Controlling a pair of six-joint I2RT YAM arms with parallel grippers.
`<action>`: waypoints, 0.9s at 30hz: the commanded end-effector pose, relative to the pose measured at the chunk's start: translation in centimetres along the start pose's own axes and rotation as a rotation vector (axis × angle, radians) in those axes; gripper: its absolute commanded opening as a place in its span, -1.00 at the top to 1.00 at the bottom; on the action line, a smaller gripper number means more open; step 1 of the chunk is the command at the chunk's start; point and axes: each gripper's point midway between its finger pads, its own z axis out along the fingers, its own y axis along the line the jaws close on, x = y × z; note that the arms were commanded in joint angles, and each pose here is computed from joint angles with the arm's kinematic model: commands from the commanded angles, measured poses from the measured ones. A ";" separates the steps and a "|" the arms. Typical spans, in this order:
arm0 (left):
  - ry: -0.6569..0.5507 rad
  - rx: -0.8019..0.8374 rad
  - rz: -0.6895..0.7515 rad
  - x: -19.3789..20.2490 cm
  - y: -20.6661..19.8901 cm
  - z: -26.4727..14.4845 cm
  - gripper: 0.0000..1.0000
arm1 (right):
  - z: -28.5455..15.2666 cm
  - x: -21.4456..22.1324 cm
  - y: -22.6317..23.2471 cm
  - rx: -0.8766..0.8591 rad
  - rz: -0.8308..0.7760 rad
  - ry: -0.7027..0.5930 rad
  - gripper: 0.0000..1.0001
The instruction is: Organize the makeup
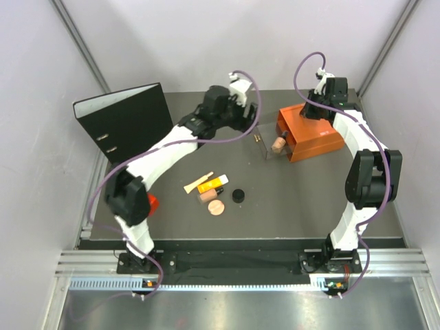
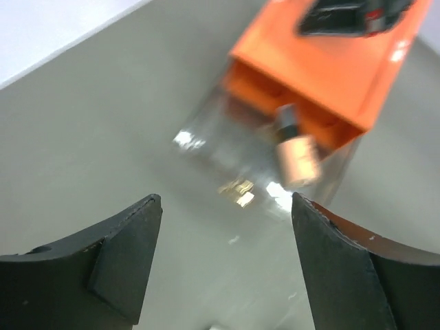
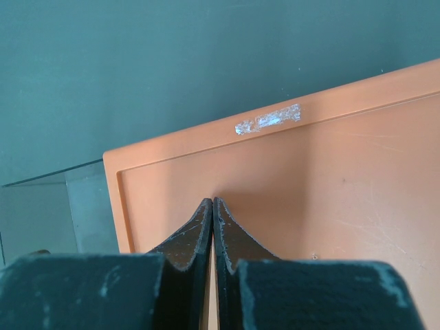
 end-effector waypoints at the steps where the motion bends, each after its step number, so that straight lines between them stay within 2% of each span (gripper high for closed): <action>1: 0.061 -0.179 0.077 2.2 4.2 -5.6 -0.62 | 1.2 6.7 -1.9 0.043 0.035 0.208 1.00; 6: 0.267 -0.235 0.011 10.0 6.8 -8.4 -0.73 | 1.4 6.8 -1.8 0.037 0.037 0.211 1.00; 8: 0.315 -0.250 -0.039 12.1 7.1 -9.1 -0.76 | 1.4 6.7 -1.7 0.035 0.037 0.210 1.00; 15: 0.511 -0.261 -0.124 19.8 7.0 -11.3 -0.68 | 1.4 7.0 -1.7 0.032 0.040 0.216 1.00; 18: 0.584 -0.276 -0.155 21.9 7.2 -12.0 -0.65 | 1.4 7.3 -1.7 0.030 0.042 0.223 1.00; 22: 0.610 -0.299 -0.170 22.9 7.7 -12.1 -0.60 | 1.5 7.3 -1.6 0.022 0.049 0.223 1.00; 25: 0.639 -0.313 -0.164 24.1 8.3 -11.9 -0.50 | 1.6 7.4 -1.5 0.021 0.051 0.224 1.00; 26: 0.659 -0.316 -0.169 24.9 8.5 -11.7 -0.37 | 1.6 7.4 -1.5 0.020 0.051 0.226 1.00; 27: 0.669 -0.307 -0.175 25.2 8.5 -11.6 -0.33 | 1.6 7.4 -1.5 0.020 0.052 0.227 1.00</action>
